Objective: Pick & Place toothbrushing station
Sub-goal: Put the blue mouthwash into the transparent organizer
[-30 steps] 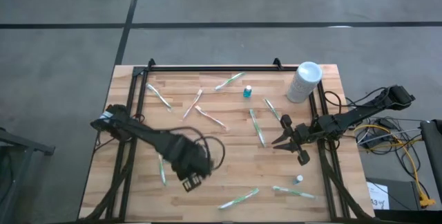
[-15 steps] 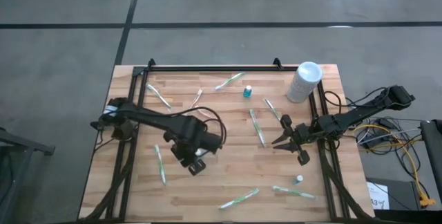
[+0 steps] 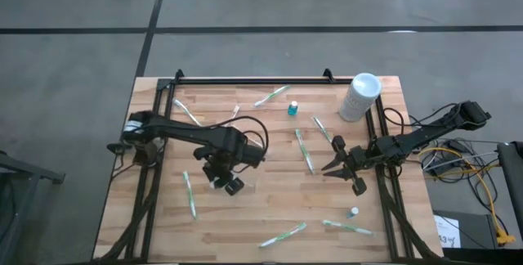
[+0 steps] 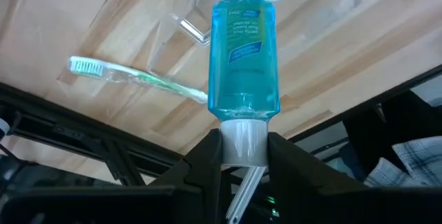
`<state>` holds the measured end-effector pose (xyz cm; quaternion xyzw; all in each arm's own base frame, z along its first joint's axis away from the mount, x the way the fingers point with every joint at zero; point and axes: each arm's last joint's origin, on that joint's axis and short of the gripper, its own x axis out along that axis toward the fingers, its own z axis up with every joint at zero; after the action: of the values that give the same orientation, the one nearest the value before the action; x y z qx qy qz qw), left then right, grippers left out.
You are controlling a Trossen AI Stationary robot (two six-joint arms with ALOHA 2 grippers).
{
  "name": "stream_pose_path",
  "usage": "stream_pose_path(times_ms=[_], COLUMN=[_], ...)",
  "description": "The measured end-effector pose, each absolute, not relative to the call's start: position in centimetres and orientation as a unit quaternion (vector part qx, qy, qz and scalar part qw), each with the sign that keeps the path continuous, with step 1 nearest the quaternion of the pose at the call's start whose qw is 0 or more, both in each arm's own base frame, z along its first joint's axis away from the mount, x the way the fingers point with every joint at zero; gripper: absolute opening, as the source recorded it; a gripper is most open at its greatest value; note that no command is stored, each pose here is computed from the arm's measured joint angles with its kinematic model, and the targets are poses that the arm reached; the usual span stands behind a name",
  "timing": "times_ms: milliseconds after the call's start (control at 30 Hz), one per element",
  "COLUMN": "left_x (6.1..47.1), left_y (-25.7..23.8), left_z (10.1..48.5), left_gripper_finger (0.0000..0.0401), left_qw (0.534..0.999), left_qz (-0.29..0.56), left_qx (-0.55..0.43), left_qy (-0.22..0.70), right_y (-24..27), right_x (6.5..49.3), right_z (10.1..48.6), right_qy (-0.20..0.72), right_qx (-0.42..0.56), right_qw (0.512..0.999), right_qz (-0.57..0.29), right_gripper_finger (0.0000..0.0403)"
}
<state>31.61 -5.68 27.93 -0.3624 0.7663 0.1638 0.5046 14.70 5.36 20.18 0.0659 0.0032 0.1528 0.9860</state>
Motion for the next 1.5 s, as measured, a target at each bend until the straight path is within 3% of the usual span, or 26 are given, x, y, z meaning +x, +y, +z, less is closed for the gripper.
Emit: stream_pose_path(times_ms=[833,1100,1500], left_x=[32.0,31.4,32.0], left_y=[-5.1,-4.7,-4.4], left_z=[25.4,23.2,24.2], left_gripper_finger=[0.0104,0.0111,0.0135], left_qw=[0.524,0.487,0.507], left_qz=[0.158,0.146,0.143], left_qx=[-0.358,-0.378,-0.381], left_qy=[0.756,0.774,0.760], right_y=[5.4,5.4,5.4], right_x=[14.7,14.7,14.7], right_z=[20.2,20.2,20.2], right_qy=[0.003,0.003,0.003], right_qx=[0.066,0.066,0.066], right_qw=[0.986,0.986,0.986], right_qz=[0.153,0.153,0.153], right_gripper_finger=[0.0068,0.0068,0.0068])
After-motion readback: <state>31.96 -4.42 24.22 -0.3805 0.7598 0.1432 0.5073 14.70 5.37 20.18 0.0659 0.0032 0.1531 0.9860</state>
